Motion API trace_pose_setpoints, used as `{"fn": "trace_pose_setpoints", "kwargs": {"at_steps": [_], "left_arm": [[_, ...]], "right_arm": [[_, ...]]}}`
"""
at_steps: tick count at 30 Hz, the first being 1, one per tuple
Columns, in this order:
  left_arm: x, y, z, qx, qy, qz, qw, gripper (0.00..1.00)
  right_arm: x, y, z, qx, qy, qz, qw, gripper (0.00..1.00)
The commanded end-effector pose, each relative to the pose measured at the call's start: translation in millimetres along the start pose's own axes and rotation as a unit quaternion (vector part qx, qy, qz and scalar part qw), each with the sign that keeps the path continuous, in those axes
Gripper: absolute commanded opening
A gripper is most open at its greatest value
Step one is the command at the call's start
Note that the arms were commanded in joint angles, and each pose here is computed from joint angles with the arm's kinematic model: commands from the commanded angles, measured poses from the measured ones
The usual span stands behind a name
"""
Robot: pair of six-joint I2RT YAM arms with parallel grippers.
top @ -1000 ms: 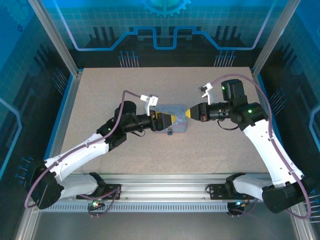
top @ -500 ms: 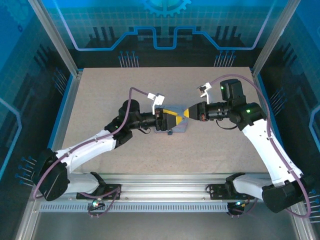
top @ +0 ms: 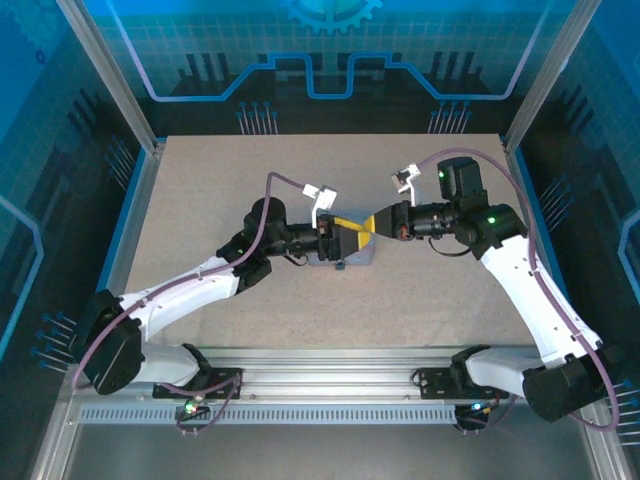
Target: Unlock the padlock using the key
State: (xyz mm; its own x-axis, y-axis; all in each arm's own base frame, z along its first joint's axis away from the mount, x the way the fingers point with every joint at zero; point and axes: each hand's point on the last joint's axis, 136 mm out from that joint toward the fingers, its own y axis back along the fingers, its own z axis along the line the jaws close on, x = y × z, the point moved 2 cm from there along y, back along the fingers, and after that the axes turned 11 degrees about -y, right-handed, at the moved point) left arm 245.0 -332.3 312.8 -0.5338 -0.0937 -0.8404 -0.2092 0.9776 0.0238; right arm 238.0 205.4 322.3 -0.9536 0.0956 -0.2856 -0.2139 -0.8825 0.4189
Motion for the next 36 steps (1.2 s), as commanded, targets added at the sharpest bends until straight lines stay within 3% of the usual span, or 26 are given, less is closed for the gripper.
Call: {"fn": "trace_pose_setpoints", "kwargs": {"at_steps": [1, 21, 23, 25, 28, 36], "left_arm": [[-10.4, -5.3, -10.7, 0.025, -0.017, -0.011, 0.999, 0.59], [-2.1, 2.2, -10.5, 0.011, -0.018, 0.002, 1.0, 0.14], [-1.7, 2.2, -11.1, 0.012, -0.017, 0.003, 1.0, 0.14], [-0.7, 1.8, -10.0, 0.011, -0.016, 0.004, 1.0, 0.28], [0.3, 1.5, -9.1, 0.01, -0.014, 0.004, 1.0, 0.35], [3.0, -6.3, -12.0, 0.02, -0.011, 0.009, 1.0, 0.37]], "right_arm": [[6.2, -3.8, 2.6, -0.013, -0.003, 0.015, 1.0, 0.0], [6.2, -0.1, 0.6, -0.006, -0.001, 0.005, 1.0, 0.0], [6.7, 0.1, 0.5, -0.005, -0.001, 0.005, 1.0, 0.0], [6.7, 0.0, 1.0, -0.008, -0.003, 0.006, 1.0, 0.0], [6.3, 0.4, 2.5, -0.011, -0.003, 0.005, 1.0, 0.0], [7.3, 2.0, 4.8, -0.014, -0.001, 0.004, 1.0, 0.0]]}}
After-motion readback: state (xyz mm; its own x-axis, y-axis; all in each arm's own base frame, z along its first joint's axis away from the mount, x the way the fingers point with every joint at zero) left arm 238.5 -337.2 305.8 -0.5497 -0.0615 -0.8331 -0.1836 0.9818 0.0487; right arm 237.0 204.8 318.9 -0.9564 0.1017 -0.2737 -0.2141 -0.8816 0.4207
